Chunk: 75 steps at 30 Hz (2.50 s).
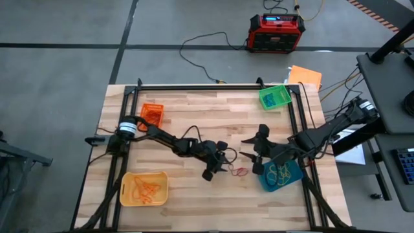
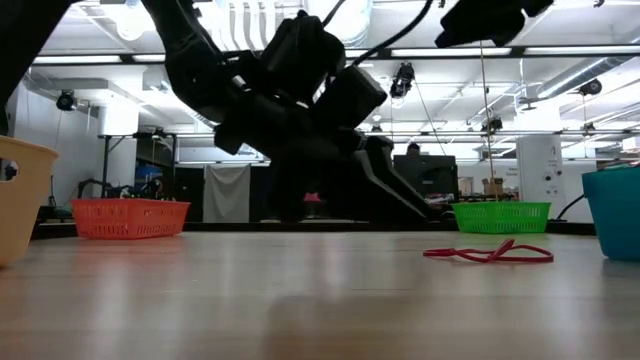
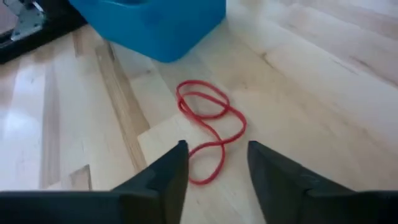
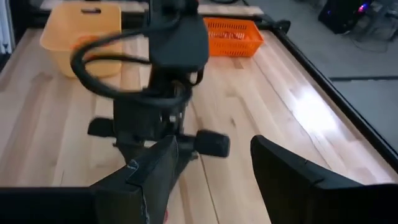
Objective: Sort rubber bands into baskets
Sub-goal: Put the red rubber band into the orange bin
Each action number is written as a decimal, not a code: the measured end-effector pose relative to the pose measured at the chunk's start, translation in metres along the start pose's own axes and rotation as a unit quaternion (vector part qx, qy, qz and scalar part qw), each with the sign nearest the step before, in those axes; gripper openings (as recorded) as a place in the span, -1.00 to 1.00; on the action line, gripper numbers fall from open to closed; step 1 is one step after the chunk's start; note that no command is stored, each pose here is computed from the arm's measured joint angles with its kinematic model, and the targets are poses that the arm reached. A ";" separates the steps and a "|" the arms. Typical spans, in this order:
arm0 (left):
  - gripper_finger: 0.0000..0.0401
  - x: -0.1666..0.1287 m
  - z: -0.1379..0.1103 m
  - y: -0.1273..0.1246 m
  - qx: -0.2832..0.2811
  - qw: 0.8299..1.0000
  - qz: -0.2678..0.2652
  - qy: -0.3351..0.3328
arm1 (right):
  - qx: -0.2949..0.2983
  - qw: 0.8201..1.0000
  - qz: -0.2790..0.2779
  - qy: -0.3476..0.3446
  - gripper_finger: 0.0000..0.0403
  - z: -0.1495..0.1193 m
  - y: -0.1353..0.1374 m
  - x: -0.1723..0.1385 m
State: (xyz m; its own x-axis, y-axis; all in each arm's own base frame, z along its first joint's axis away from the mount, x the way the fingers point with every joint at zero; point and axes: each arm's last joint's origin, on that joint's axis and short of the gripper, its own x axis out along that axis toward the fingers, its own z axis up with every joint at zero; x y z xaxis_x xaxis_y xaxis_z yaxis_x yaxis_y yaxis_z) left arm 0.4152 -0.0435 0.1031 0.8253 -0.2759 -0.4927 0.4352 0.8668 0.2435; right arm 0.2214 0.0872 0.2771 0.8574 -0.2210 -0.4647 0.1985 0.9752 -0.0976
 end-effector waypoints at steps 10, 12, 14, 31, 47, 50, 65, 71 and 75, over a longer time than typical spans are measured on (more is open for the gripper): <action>0.21 0.009 -0.010 -0.004 -0.012 0.999 0.030 0.009 | 0.009 0.998 -0.042 -0.045 -0.01 0.000 0.001 0.005; 0.23 0.013 -0.014 -0.006 -0.021 0.999 0.025 0.000 | 0.014 0.998 -0.042 -0.046 -0.01 0.000 0.002 0.007; 0.23 0.018 -0.016 -0.006 -0.030 0.999 0.020 -0.009 | 0.016 0.998 -0.042 -0.046 -0.01 0.000 0.002 0.007; 0.11 0.031 -0.025 0.004 -0.067 0.998 -0.009 -0.015 | 0.023 0.998 -0.041 -0.049 -0.01 0.000 0.002 0.007; -0.98 0.031 -0.026 0.004 -0.047 0.999 -0.008 -0.019 | 0.006 0.995 -0.080 -0.054 -0.01 -0.002 0.000 0.008; -1.00 0.031 -0.025 0.005 -0.046 0.999 -0.001 -0.023 | 0.011 0.995 -0.081 -0.049 -0.01 -0.003 0.000 0.008; -1.00 -0.055 0.002 0.005 -0.033 0.995 0.092 -0.021 | 0.029 0.983 -0.173 -0.052 -0.01 -0.001 -0.012 -0.002; -1.00 -0.101 0.004 0.001 -0.033 0.983 0.180 0.007 | 0.035 0.980 -0.187 -0.051 -0.01 0.000 -0.016 0.003; -1.00 -0.120 0.002 -0.003 -0.040 0.977 0.205 0.034 | 0.042 0.979 -0.194 -0.044 -0.01 -0.004 -0.016 0.009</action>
State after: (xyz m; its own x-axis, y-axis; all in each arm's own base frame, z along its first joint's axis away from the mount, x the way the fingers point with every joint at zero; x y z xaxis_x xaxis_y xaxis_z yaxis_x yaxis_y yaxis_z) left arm 0.3156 -0.0136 0.1637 0.8972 0.1276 -0.4229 0.0413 0.9289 0.3679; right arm 0.2242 0.0697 0.2710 0.7467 -0.5783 -0.3286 0.5524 0.8144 -0.1779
